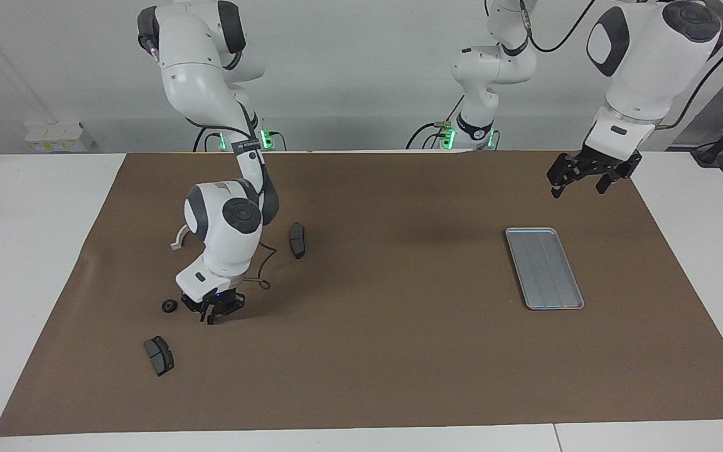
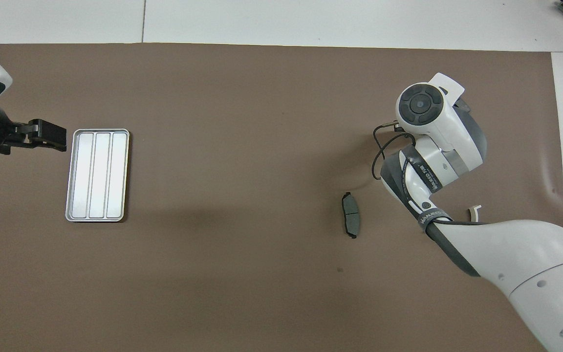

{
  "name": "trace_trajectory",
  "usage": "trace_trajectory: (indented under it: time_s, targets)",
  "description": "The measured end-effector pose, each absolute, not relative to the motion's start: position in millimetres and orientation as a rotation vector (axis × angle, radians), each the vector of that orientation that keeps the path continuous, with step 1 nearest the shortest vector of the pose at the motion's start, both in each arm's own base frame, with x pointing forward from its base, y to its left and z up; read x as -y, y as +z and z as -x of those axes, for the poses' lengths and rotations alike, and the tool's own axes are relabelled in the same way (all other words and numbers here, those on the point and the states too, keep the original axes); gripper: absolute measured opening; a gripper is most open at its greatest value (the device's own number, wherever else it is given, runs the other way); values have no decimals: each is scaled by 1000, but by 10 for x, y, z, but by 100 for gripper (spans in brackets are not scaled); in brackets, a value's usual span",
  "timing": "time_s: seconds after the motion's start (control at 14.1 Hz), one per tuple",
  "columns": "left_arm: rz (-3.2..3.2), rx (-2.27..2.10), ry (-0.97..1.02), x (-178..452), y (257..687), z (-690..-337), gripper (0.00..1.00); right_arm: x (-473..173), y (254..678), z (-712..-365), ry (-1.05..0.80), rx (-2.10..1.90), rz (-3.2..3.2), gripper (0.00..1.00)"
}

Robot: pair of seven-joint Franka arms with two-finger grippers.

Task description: Place bearing gear from tray to pile

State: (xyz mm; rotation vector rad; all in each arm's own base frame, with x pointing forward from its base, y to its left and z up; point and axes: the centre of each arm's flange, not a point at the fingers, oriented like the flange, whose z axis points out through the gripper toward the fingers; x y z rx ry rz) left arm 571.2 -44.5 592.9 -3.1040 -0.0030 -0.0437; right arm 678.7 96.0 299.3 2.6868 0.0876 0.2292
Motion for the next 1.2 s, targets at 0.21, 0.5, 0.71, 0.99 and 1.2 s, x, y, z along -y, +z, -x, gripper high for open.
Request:
trace_trajectory:
  time_s: [0.21,0.5,0.71,0.99,1.2]
  targets:
    - [3104,3,-46,445,5929,-5713,100,-983,2968,-6779,222,-84,-2697,29]
    - [3104,3,-48,445,5931,-5715,100,-1006,2958,-6782,217,-43,-2757,33]
    - [3104,3,-49,446,5931,-5715,100,-933,2978,-6809,212,-17,-2809,33]
    - [3104,3,-49,446,5931,-5716,100,-928,3017,-6825,203,71,-2882,33]
    - [3104,3,-50,446,5932,-5716,100,-973,3007,-6813,183,127,-2934,33]
